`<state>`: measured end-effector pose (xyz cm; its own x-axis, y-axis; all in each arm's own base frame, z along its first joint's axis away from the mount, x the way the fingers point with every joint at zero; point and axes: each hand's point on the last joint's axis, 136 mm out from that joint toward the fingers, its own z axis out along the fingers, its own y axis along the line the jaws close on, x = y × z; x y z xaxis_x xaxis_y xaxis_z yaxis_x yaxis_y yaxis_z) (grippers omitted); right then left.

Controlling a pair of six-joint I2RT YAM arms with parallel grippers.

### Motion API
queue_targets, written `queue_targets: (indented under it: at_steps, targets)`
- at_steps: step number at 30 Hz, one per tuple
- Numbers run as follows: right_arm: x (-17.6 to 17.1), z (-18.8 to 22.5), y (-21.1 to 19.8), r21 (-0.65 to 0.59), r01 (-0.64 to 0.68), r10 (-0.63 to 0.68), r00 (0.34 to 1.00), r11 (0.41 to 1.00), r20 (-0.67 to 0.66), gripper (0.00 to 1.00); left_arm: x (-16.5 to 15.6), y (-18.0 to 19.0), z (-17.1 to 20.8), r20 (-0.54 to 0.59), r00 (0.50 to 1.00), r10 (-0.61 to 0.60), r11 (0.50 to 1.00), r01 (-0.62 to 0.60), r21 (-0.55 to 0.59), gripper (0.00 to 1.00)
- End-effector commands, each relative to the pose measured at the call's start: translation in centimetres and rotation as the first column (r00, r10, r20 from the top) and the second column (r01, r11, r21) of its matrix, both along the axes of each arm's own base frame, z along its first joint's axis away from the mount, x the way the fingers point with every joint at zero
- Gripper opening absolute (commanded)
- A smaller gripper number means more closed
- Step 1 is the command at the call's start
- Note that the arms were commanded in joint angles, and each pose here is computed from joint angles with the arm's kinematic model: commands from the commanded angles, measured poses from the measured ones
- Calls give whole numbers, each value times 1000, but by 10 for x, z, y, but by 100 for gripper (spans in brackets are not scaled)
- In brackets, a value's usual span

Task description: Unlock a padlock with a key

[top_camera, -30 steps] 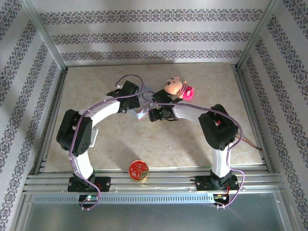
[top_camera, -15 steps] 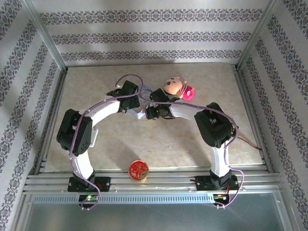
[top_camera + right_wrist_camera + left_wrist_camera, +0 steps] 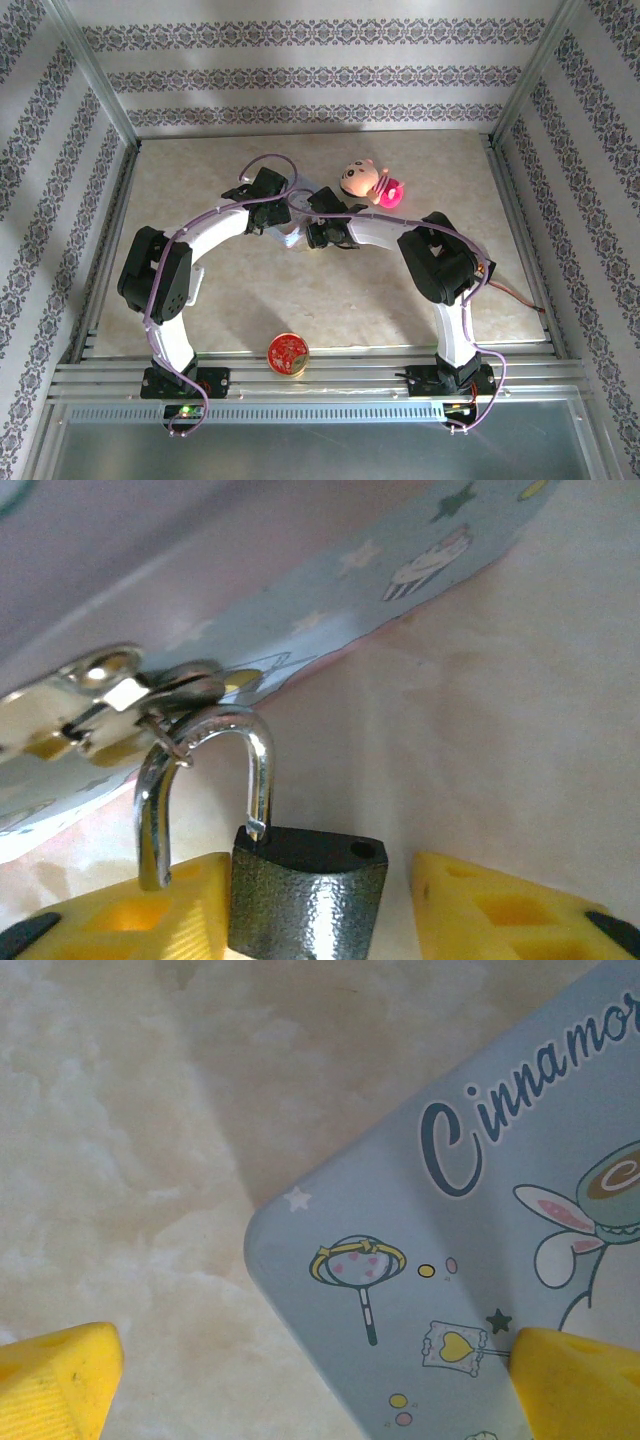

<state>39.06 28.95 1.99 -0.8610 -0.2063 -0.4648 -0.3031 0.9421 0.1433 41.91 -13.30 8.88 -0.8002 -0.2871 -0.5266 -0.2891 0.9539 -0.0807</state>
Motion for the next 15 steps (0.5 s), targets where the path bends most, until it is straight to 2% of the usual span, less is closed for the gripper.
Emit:
queue_targets:
  at_steps: [1,9,15]
  targets:
    - [-6,-10,4,-27,-1,1,1000,1000,-16,41,-19,20,-30,-119,992,32,998,-25,66,99]
    - [-8,-4,2,17,20,-20,1000,1000,2,16,-19,23,-28,-118,992,40,996,-31,79,99]
    - [-3,8,4,155,50,-50,999,987,-9,10,-19,23,-25,-113,993,40,997,-32,74,99]
